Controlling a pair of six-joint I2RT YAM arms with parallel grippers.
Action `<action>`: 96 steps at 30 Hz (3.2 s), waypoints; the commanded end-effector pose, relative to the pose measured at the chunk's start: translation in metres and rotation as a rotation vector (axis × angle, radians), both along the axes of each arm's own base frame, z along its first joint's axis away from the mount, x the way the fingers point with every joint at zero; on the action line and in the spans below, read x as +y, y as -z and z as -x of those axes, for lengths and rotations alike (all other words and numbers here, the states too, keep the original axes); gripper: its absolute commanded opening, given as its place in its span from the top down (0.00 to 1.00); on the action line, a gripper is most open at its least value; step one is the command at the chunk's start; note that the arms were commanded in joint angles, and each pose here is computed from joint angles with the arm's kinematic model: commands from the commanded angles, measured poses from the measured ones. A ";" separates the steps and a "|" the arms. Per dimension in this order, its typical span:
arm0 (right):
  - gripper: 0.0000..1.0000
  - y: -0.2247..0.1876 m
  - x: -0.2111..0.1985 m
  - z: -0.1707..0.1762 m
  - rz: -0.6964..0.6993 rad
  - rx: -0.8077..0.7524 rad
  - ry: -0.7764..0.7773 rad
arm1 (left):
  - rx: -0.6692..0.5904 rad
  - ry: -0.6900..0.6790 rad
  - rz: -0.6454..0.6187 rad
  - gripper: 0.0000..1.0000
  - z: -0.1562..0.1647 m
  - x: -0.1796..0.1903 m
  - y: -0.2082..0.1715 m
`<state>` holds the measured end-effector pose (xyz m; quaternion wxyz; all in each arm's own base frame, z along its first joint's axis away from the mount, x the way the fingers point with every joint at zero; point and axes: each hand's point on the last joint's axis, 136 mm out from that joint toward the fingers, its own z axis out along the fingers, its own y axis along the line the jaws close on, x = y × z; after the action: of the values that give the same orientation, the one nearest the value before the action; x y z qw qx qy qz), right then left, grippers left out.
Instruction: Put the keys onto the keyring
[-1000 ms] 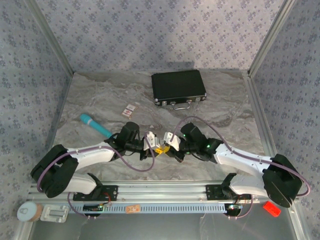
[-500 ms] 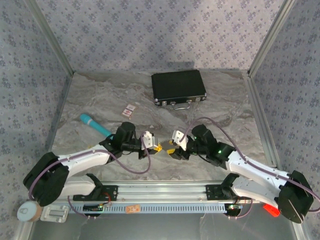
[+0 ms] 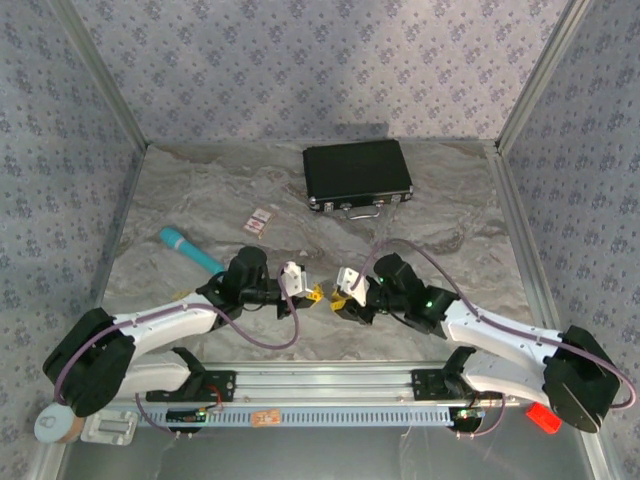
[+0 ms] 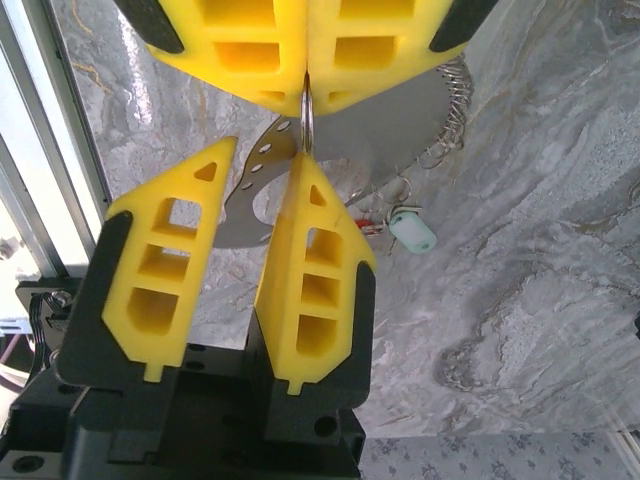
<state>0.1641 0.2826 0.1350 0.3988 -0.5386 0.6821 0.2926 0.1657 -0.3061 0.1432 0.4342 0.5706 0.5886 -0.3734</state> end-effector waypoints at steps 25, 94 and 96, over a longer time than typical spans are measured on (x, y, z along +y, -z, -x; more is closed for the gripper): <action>0.75 -0.032 0.019 -0.011 -0.115 -0.027 -0.042 | -0.029 0.031 0.035 1.00 0.006 -0.006 -0.008; 0.73 -0.047 0.026 -0.001 0.025 -0.009 -0.213 | -0.051 -0.060 0.052 1.00 0.009 0.014 -0.016; 0.71 -0.056 0.021 -0.005 -0.081 0.017 -0.194 | -0.064 -0.067 0.076 1.00 0.009 0.015 -0.019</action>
<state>0.1733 0.3008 0.1638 0.3485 -0.6229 0.6433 0.2770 0.1595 -0.2894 0.1455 0.4528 0.5451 0.6098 -0.3549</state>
